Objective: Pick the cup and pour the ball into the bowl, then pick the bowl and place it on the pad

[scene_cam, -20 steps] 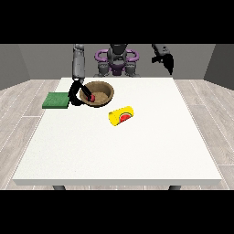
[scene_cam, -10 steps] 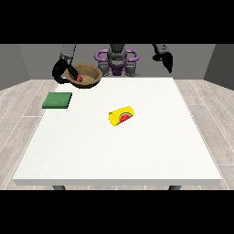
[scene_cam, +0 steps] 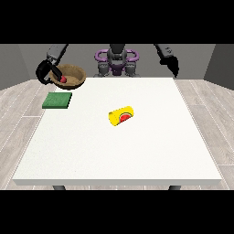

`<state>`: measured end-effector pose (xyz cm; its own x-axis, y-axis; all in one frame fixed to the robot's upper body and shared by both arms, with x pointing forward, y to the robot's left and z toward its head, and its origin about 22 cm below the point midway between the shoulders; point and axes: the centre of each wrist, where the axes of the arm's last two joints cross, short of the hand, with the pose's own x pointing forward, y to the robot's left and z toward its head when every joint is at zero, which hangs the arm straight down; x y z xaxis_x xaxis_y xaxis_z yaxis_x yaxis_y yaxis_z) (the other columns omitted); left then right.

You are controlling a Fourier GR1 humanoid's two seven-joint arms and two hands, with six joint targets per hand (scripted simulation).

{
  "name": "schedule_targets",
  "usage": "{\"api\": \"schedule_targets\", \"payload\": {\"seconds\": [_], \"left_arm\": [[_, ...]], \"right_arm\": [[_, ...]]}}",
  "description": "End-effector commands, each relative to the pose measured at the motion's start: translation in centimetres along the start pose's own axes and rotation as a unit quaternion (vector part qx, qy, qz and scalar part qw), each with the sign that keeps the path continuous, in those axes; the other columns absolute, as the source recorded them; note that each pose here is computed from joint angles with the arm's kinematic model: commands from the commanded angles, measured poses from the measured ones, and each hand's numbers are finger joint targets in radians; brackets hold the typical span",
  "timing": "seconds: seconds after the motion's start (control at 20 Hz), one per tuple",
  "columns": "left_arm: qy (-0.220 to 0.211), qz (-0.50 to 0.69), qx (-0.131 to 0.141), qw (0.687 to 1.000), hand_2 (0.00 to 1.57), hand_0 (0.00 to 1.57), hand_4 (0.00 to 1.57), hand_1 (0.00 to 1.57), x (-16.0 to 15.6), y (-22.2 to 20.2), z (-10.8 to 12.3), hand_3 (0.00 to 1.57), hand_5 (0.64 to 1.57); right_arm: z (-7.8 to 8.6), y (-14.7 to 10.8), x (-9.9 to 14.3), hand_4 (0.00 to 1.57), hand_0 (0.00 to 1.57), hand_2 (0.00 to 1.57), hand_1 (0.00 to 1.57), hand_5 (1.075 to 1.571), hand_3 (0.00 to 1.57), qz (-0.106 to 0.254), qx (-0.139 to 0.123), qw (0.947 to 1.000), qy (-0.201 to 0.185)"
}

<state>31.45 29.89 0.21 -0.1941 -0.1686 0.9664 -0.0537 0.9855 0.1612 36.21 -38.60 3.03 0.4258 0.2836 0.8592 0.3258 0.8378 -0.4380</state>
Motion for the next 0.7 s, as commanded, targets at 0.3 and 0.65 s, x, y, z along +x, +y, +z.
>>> {"api": "schedule_targets", "payload": {"seconds": [0.3,0.65], "left_arm": [[-0.076,0.019,0.068,0.995,0.0,0.0,1.29,0.0,7.1,16.1,-1.8,0.0,1.571],[-0.105,0.018,0.093,0.99,0.0,0.0,1.21,0.0,7.8,23.3,0.8,0.0,1.563]], "right_arm": [[-0.1,-6.3,-1.3,0.87,1.57,1.57,1.57,1.57,0.0,-0.029,-0.046,0.9972,-0.051],[-0.1,-4.9,-0.3,0.76,1.57,1.57,1.57,1.567,0.0,-0.048,-0.068,0.9929,-0.085]]}}
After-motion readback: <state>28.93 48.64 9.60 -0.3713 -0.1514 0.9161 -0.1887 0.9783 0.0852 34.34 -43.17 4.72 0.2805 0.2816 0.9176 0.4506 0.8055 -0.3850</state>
